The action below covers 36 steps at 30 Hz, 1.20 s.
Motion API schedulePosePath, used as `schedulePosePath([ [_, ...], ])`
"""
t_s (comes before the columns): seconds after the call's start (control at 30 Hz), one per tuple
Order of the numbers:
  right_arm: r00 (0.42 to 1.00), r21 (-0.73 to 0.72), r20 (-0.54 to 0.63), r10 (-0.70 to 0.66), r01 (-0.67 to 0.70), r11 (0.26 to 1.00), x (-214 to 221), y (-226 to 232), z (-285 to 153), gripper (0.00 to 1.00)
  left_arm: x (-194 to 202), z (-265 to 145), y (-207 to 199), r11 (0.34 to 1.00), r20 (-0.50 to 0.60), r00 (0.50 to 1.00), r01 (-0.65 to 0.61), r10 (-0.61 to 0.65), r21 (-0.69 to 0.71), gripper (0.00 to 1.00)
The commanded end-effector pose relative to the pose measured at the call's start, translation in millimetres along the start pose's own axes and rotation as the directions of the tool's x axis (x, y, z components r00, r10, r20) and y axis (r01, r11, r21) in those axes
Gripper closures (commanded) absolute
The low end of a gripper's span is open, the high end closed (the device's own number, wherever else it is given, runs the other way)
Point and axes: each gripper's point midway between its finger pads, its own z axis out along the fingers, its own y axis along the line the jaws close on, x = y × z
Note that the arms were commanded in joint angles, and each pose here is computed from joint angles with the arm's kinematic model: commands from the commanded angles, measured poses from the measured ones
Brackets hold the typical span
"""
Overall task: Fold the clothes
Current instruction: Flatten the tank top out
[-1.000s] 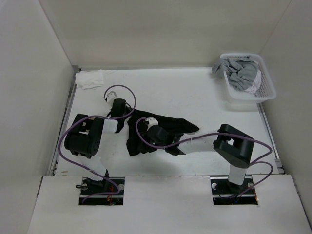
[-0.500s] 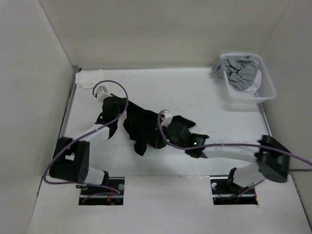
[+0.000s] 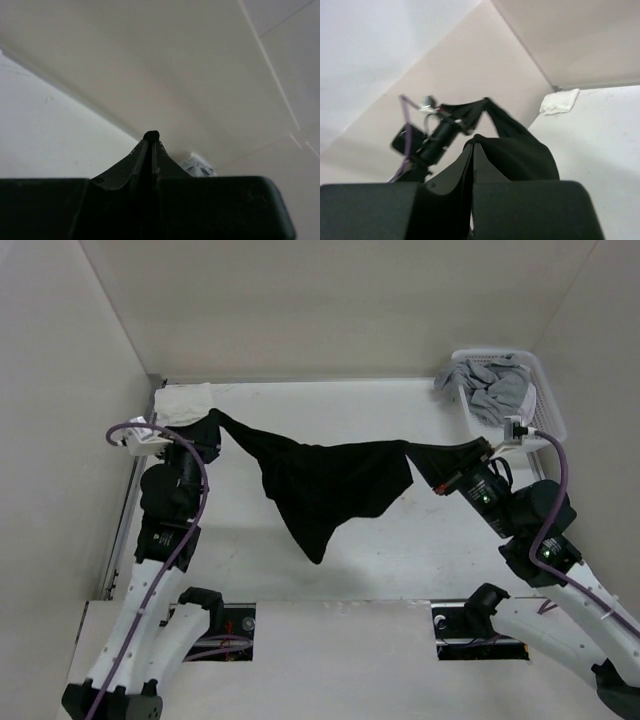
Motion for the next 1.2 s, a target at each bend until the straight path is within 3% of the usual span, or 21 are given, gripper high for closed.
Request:
schedulePosePath([
  [0.0, 1.0, 0.035, -0.012, 0.006, -0.005, 0.999, -8, -3, -2, 0.97, -37, -23, -32, 0.999, 0.053, 0.999, -0.013, 0.01, 0.052, 1.0],
  [0.23, 0.999, -0.157, 0.024, 0.038, -0.034, 0.987, -32, 62, -31, 0.97, -85, -76, -75, 0.985, 0.141, 0.99, -0.002, -0.023, 0.173, 1.0],
  [0.33, 0.998, -0.206, -0.026, 0.055, -0.059, 0.977, -16, 74, -41, 0.97, -80, -75, -60, 0.991, 0.147, 0.989, -0.042, 0.023, 0.129, 0.99],
  [0.57, 0.981, 0.133, -0.185, 0.061, -0.037, 0.99, 65, -35, 26, 0.96, 14, -53, 8, 0.999, -0.082, 0.996, -0.044, 0.042, -0.017, 0.99],
  [0.67, 0.979, 0.25, -0.181, 0.093, -0.046, 0.967, 58, -102, 80, 0.97, 52, -46, 50, 0.991, -0.163, 0.985, -0.07, 0.051, -0.115, 0.99],
  [0.77, 0.974, 0.398, -0.066, 0.217, -0.174, 0.901, 24, -197, 142, 0.95, 90, -44, 90, 0.977, -0.236, 0.972, -0.065, 0.016, -0.203, 0.99],
  [0.87, 0.956, 0.479, 0.039, 0.291, -0.274, 0.834, 6, -261, 159, 0.77, 120, -45, 114, 0.966, -0.311, 0.95, -0.065, -0.016, -0.249, 0.99],
  [0.9, 0.959, 0.504, 0.05, 0.278, -0.264, 0.822, 6, -275, 156, 0.65, 129, -47, 123, 0.962, -0.335, 0.942, -0.072, -0.021, -0.263, 0.99],
  [0.97, 0.974, 0.546, -0.012, 0.225, -0.182, 0.817, 32, -287, 145, 0.46, 140, -51, 142, 0.952, -0.359, 0.933, -0.074, -0.039, -0.297, 0.99],
  [1.03, 0.972, 0.582, -0.156, 0.178, -0.055, 0.811, 82, -292, 122, 0.39, 147, -52, 153, 0.947, -0.366, 0.928, -0.058, -0.065, -0.315, 0.99],
  [1.07, 0.96, 0.597, -0.224, 0.168, 0.0, 0.802, 108, -294, 106, 0.43, 149, -50, 156, 0.947, -0.372, 0.925, -0.051, -0.075, -0.318, 0.99],
  [1.17, 0.897, 0.619, -0.403, 0.182, 0.12, 0.776, 186, -294, 49, 0.74, 149, -44, 160, 0.948, -0.383, 0.919, -0.032, -0.097, -0.317, 0.99],
])
